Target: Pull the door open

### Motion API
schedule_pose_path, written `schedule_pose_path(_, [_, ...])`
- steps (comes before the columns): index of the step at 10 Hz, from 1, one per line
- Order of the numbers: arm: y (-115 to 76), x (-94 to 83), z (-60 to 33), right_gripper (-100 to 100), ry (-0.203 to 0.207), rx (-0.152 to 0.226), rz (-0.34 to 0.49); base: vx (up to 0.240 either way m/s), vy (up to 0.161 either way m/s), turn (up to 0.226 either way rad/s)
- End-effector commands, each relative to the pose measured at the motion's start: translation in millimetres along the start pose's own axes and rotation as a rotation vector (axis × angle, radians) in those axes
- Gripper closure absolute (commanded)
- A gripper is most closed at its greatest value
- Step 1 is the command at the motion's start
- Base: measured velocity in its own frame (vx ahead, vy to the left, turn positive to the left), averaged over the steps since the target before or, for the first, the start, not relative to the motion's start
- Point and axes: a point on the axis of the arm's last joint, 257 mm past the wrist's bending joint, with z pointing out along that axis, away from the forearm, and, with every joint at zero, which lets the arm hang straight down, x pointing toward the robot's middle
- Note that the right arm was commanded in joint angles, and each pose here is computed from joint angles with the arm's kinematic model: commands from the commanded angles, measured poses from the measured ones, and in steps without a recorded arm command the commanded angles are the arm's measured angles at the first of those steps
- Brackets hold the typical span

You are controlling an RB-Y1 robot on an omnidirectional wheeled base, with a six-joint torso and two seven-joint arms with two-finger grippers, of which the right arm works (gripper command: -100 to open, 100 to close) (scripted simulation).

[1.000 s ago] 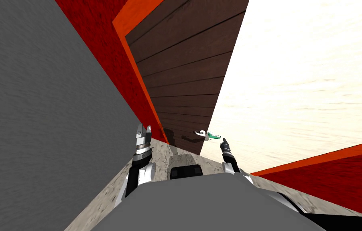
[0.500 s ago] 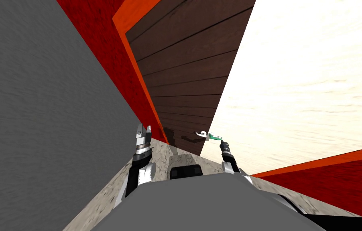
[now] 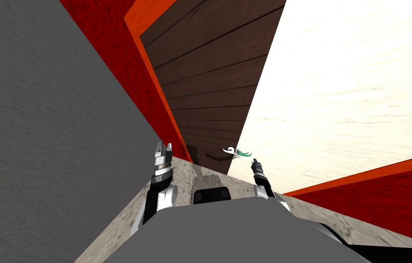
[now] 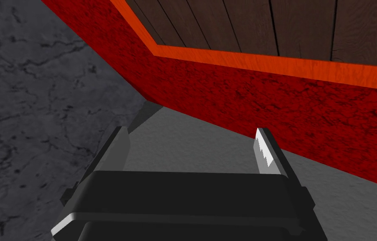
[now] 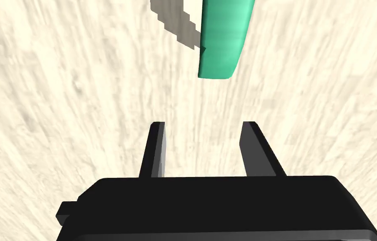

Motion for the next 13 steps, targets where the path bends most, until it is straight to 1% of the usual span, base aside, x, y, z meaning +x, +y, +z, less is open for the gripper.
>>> schedule_pose_path(1, [-0.6, 1.3, -0.6, -100, 0.005, 0.002, 0.001, -0.180, 0.131, -0.004])
schedule_pose_path(4, [2.4, 22.7, 4.1, -100, 0.042, -0.005, 0.015, -0.177, 0.145, 0.028])
schedule_pose_path(5, [5.5, 36.3, 7.6, -100, 0.063, -0.013, 0.023, -0.164, 0.136, 0.076])
schedule_pose_path(6, [3.7, 30.1, 4.7, -100, 0.051, -0.009, 0.019, -0.073, 0.060, 0.010])
schedule_pose_path(7, [-3.1, -1.1, -4.3, -100, 0.005, 0.010, -0.002, -0.016, -0.012, -0.175])
schedule_pose_path(9, [-7.9, -36.8, -14.3, -100, -0.047, 0.026, -0.027, 0.034, -0.062, -0.147])
schedule_pose_path(11, [-7.9, -36.8, -14.3, -100, -0.047, 0.026, -0.027, 0.034, -0.056, 0.000])
schedule_pose_path(12, [-8.9, -52.8, -18.6, -100, -0.073, 0.031, -0.038, 0.077, -0.085, -0.057])
schedule_pose_path(13, [-8.7, -52.7, -18.4, -100, -0.074, 0.030, -0.038, 0.161, -0.097, -0.028])
